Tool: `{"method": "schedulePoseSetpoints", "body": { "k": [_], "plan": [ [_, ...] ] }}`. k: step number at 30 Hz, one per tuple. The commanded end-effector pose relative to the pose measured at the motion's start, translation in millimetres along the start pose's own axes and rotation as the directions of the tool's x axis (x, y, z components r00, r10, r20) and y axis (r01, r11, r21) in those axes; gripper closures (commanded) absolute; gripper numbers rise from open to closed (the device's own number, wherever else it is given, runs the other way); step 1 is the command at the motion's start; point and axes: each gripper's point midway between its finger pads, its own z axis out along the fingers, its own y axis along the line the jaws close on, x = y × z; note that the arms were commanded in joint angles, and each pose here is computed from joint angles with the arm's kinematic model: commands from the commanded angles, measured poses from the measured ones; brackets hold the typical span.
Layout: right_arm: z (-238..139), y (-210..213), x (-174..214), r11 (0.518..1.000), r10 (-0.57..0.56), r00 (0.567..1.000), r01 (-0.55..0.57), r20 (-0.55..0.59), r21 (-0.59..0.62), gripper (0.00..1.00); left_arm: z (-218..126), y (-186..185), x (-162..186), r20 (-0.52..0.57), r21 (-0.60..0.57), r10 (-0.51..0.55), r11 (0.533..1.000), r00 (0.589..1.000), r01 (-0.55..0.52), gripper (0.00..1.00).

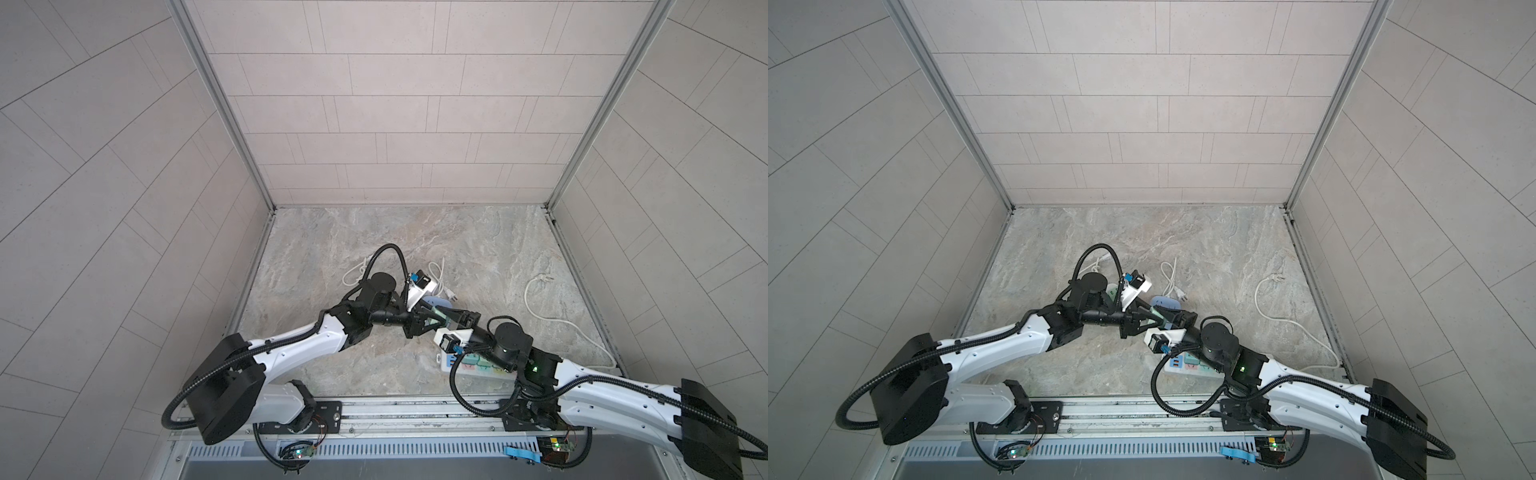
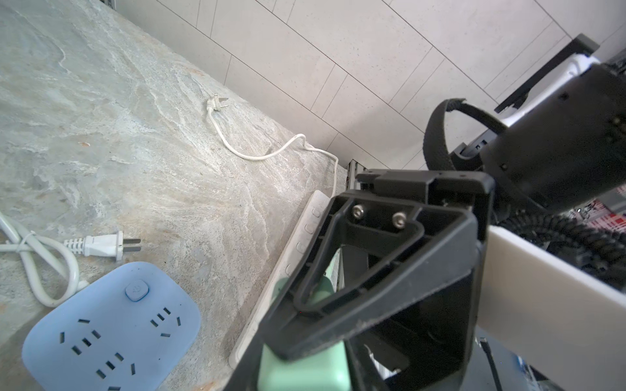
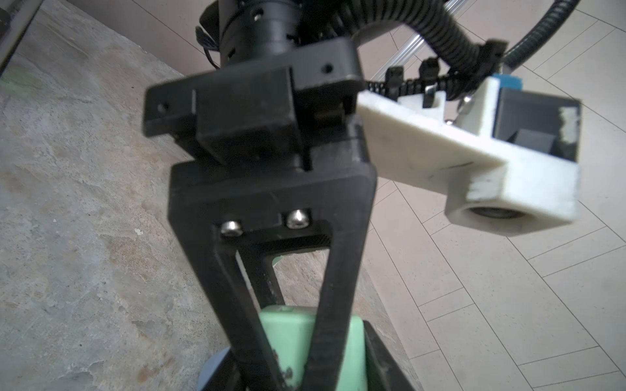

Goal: Insert the plug
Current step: 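Open and withdraw the right gripper while the left gripper carries the adapter away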

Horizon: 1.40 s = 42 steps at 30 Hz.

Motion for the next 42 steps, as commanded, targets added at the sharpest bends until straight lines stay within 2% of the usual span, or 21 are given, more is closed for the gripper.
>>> {"method": "schedulePoseSetpoints", "body": {
  "k": [1,2,6,7,8,10,16,21,25,27,28,31,32,35,38,39,40,42],
  "plan": [
    [4,-14,-16,0.999,0.032,0.998,-0.033,0.045,0.024,1.0,3,-25,-3,-0.003,0.112,0.08,0.991,0.997,-0.079,0.79],
    [5,-13,-16,0.999,0.034,0.999,-0.035,0.035,0.017,1.0,3,-25,-4,-0.001,0.111,0.083,0.99,0.997,-0.082,0.84],
    [6,-14,-13,0.999,0.039,0.999,-0.039,0.01,0.015,0.69,2,-20,-5,0.01,0.075,0.083,0.994,0.996,-0.084,0.94],
    [5,-15,-13,0.999,0.04,0.999,-0.04,0.011,0.019,0.21,1,-19,-6,0.014,0.069,0.086,0.994,0.996,-0.087,0.95],
    [4,-15,-12,0.999,0.045,0.999,-0.045,0.008,0.022,0.0,0,-19,-7,0.019,0.059,0.088,0.994,0.996,-0.089,0.96],
    [3,-17,-11,0.998,0.054,0.999,-0.054,-0.002,0.029,0.0,-3,-17,-9,0.033,0.034,0.095,0.995,0.995,-0.097,1.0],
    [1,-23,9,0.996,0.07,0.994,-0.065,-0.084,0.059,0.0,-28,-9,-21,0.129,-0.122,0.172,0.98,0.977,-0.156,1.0],
    [-7,-47,31,0.964,0.222,0.967,-0.199,-0.121,0.178,0.0,-61,3,-30,0.225,-0.308,0.252,0.935,0.941,-0.177,1.0],
    [-18,-73,51,0.9,0.362,0.927,-0.321,-0.097,0.296,0.0,-87,6,-36,0.292,-0.406,0.314,0.896,0.903,-0.18,1.0],
    [-26,-88,64,0.849,0.44,0.893,-0.379,-0.096,0.369,0.0,-96,5,-37,0.313,-0.438,0.349,0.878,0.883,-0.192,1.0],
    [-30,-97,74,0.807,0.492,0.866,-0.414,-0.091,0.42,0.0,-100,4,-38,0.323,-0.447,0.367,0.871,0.873,-0.201,1.0],
    [-45,-119,105,0.653,0.649,0.759,-0.515,-0.059,0.555,0.0,-103,7,-33,0.307,-0.473,0.402,0.851,0.863,-0.229,1.0],
    [-50,-124,117,0.599,0.695,0.717,-0.538,-0.052,0.593,0.0,-108,2,-37,0.326,-0.477,0.419,0.847,0.847,-0.235,1.0],
    [-70,-130,154,0.459,0.79,0.612,-0.54,-0.045,0.706,0.0,-107,3,-38,0.327,-0.475,0.409,0.85,0.852,-0.226,1.0],
    [-97,-129,186,0.317,0.84,0.543,-0.516,0.017,0.796,0.0,-105,-1,-39,0.329,-0.455,0.405,0.86,0.853,-0.233,1.0],
    [-106,-130,193,0.256,0.851,0.522,-0.516,0.063,0.817,0.0,-105,-1,-39,0.328,-0.455,0.405,0.86,0.854,-0.232,1.0],
    [-120,-132,201,0.168,0.86,0.494,-0.513,0.129,0.842,0.0,-105,-1,-39,0.326,-0.456,0.404,0.859,0.855,-0.233,1.0],
    [-143,-132,210,0.062,0.857,0.471,-0.497,0.21,0.865,0.0,-105,0,-40,0.315,-0.46,0.408,0.855,0.857,-0.239,1.0]
  ]
}}
